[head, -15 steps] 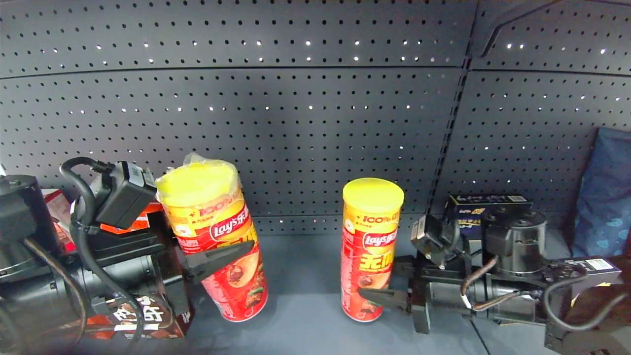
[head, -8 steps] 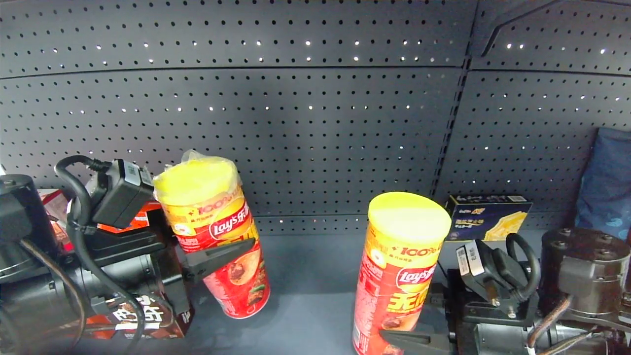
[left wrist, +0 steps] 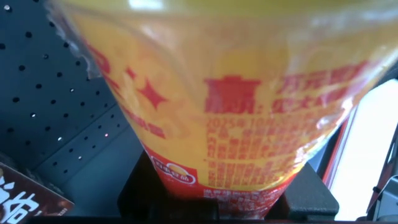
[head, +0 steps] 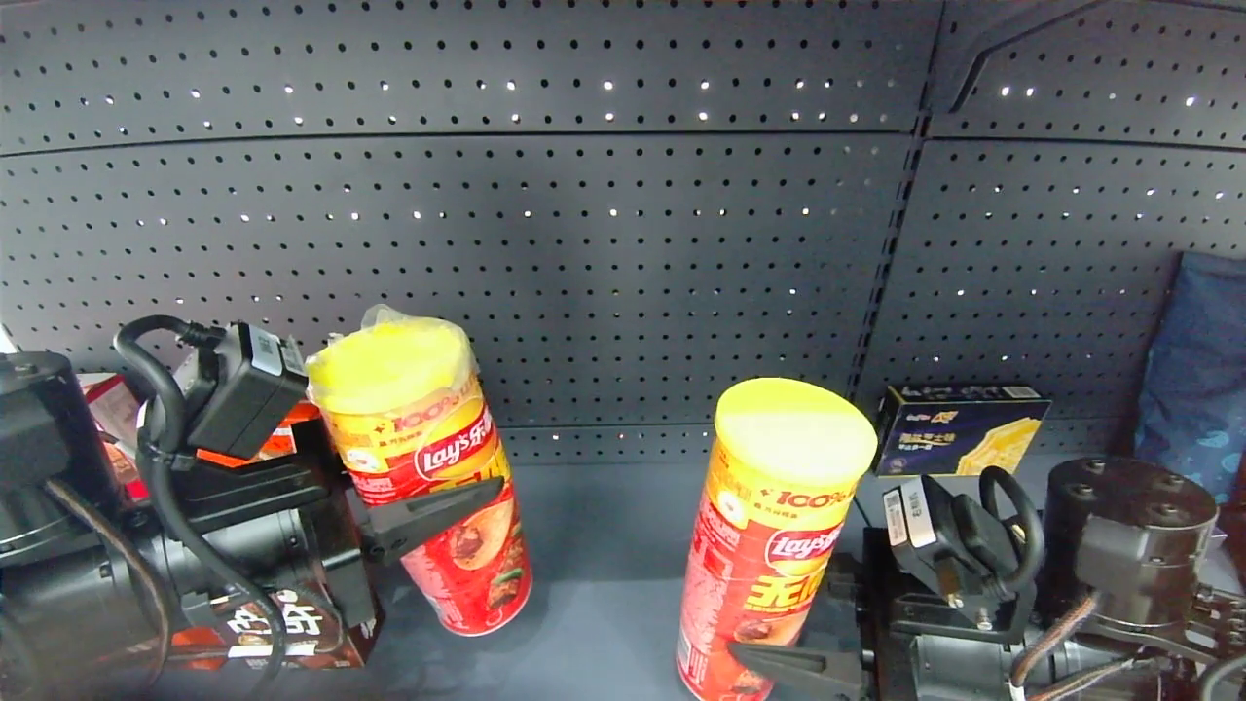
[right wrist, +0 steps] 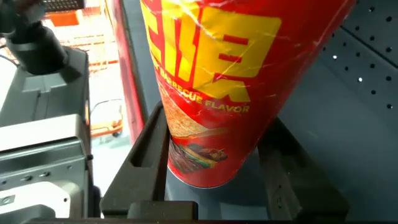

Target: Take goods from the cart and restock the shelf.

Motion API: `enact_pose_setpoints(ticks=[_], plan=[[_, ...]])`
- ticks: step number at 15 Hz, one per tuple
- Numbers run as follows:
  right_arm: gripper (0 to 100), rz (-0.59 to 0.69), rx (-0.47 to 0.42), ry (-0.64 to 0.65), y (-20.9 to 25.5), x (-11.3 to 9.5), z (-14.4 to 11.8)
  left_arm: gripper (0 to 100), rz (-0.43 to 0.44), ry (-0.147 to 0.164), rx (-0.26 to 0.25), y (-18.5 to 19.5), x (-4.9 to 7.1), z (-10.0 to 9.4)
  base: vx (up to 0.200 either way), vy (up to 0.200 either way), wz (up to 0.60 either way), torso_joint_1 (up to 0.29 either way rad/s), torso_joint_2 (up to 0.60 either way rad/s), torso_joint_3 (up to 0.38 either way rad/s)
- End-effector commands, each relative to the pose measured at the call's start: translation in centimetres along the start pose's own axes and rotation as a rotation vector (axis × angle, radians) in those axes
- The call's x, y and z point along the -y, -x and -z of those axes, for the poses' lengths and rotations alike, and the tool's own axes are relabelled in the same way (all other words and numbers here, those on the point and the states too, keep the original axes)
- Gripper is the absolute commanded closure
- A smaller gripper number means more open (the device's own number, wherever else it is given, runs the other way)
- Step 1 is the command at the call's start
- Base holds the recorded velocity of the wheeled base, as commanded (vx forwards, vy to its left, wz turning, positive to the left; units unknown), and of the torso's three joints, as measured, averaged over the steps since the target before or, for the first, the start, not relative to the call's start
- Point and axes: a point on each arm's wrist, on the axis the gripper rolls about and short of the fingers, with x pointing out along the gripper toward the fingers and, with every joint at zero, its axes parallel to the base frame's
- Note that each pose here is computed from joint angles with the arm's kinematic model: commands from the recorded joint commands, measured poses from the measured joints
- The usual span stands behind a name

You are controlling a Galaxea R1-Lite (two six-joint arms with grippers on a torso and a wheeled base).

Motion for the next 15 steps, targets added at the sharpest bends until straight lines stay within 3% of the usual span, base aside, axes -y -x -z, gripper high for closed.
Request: enact_pose_setpoints(ticks=[1,4,13,14,15], plan=[[100,-0.005,-0.041,-0.027,-0.9,0.4,1.4,100,0.000,-0.002,0.001,-0.1,0.0,0.0,0.000,0.000,0.00,0.000,0.00,0.000],[100,0.005,-0.074,-0.048,-1.4,0.9,2.5,100,0.001,-0.002,-0.002,0.0,0.0,0.0,0.000,0.000,0.00,0.000,0.00,0.000],[100,0.011,-0.060,-0.037,-2.8,1.4,3.9,100,0.014,-0.005,0.000,-0.2,0.3,0.0,0.000,0.000,0.00,0.000,0.00,0.000],[0,0.010,-0.065,-0.040,-2.8,1.3,4.0,100,0.014,-0.005,0.000,-0.2,0.3,0.0,0.000,0.000,0.00,0.000,0.00,0.000],[0,0.012,-0.064,-0.039,-2.7,1.3,4.0,100,0.014,-0.005,0.000,-0.2,0.3,0.0,0.000,0.000,0.00,0.000,0.00,0.000]])
